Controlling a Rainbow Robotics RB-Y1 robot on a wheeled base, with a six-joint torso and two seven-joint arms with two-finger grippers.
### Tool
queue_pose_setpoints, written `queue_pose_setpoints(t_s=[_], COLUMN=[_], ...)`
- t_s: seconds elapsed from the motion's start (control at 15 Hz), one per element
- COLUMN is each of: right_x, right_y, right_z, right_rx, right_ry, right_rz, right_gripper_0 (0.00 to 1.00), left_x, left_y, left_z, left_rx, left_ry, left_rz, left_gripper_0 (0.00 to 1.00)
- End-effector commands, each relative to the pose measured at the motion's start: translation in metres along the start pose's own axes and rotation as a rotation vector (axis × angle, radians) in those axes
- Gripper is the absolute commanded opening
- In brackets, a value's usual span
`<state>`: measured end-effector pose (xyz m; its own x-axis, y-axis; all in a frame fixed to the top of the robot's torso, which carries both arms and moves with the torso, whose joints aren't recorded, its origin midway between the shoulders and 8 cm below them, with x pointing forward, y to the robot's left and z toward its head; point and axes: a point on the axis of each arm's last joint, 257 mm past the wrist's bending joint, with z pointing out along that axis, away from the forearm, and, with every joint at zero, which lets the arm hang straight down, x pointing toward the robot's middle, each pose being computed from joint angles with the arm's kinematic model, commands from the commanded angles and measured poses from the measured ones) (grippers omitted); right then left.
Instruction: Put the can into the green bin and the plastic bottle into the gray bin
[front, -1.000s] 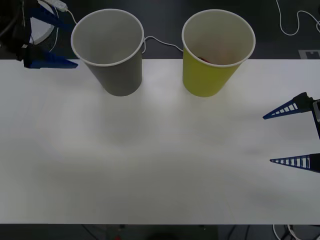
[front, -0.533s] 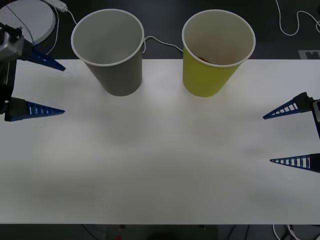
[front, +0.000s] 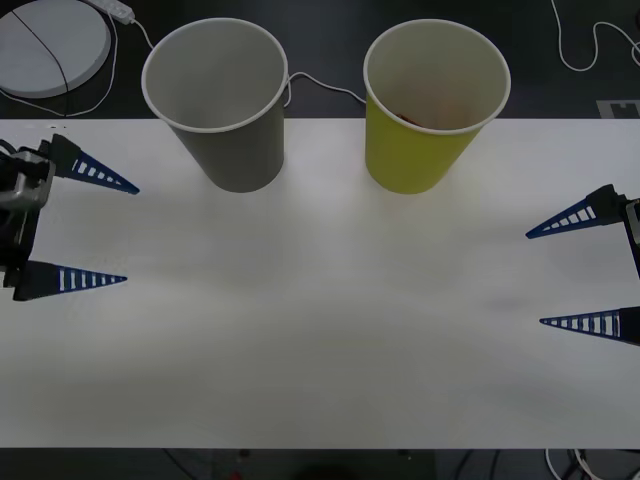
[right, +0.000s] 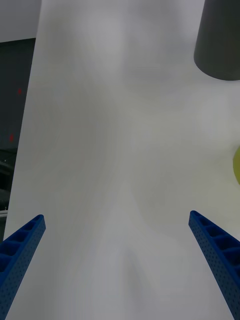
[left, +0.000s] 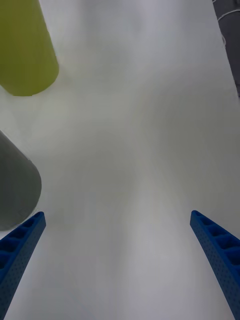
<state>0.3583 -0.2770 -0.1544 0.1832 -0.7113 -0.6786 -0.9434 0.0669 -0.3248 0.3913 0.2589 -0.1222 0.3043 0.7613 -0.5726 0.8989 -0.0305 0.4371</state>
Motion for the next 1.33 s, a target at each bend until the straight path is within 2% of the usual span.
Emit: queue_pose_setpoints(t_s=[0.07,0.4,0.67,1.33], right_x=[0.0,0.0,0.0,0.0], right_y=[0.0,0.0,0.0,0.0], right_z=[0.0,0.0,0.0,0.0], right_rx=[0.0,0.0,0.0,0.0], right_ry=[0.0,0.0,0.0,0.0], right_rz=[0.0,0.0,0.0,0.0], right_gripper_0=[1.0,1.0,1.0,1.0], left_x=[0.008,0.012,0.013,0.019], left_y=[-0.011,-0.019,-0.019,-0.017], left_z=[0.011,0.03,0.046,0.053], left_rx=[0.021,0.035,0.022,0.005], left_ry=[0.016,0.011,-0.004,-0.013], left_rz=[0.012,0.015,0.005,-0.017], left_gripper_0=[1.0,1.0,1.0,1.0])
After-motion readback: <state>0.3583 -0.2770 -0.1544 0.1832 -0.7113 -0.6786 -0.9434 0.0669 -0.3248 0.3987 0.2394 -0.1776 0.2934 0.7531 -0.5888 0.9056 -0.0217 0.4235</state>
